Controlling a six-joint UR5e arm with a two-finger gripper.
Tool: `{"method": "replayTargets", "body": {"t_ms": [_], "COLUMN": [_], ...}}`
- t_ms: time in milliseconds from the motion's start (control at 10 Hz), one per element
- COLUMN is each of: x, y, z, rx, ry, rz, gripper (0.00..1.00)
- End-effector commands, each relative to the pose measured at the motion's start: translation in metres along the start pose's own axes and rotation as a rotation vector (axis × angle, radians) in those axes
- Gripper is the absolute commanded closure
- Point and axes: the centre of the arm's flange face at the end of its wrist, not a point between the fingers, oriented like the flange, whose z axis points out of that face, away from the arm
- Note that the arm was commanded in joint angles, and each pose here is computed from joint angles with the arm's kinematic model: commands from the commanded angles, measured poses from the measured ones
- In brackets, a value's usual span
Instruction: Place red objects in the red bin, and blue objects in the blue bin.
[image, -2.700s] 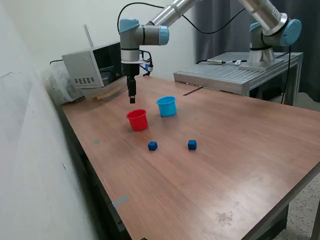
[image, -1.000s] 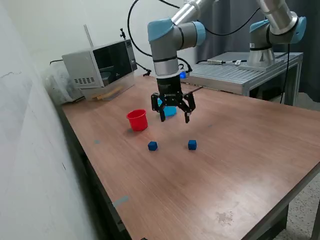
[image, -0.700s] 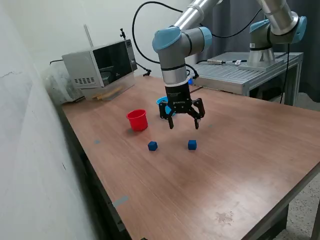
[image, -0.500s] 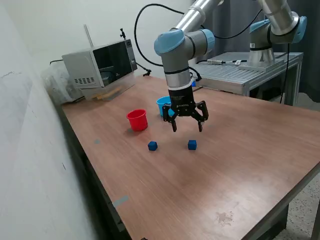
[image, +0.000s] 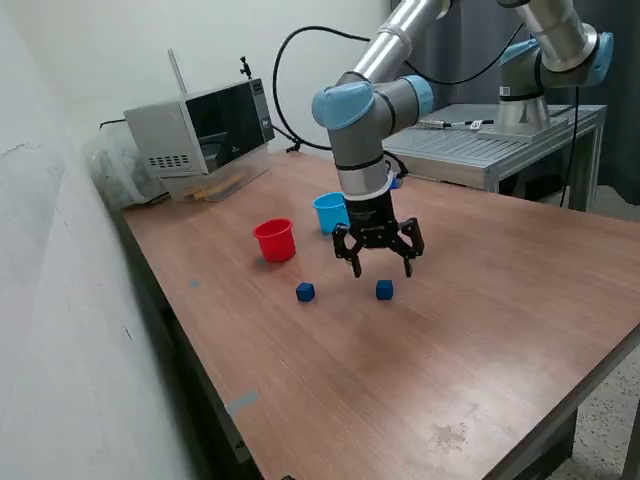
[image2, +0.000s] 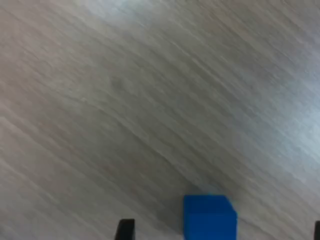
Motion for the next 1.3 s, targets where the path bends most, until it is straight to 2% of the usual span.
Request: {"method": "replayTargets", "body": {"t_ms": [0, 400, 500, 1200], "x": [0.014, 0.015, 0.014, 0.005], "y": [0.005, 0.006, 0.006, 0.009], "z": [0.011, 0.019, 0.02, 0.006], "rx": [0.01, 0.017, 0.015, -0.015], "ry": [0.005, 0.003, 0.002, -0.041], "rz": [-0.019, -0.019, -0.015, -0.002], "gripper": [0.0, 0.0, 1.0, 1.0]}}
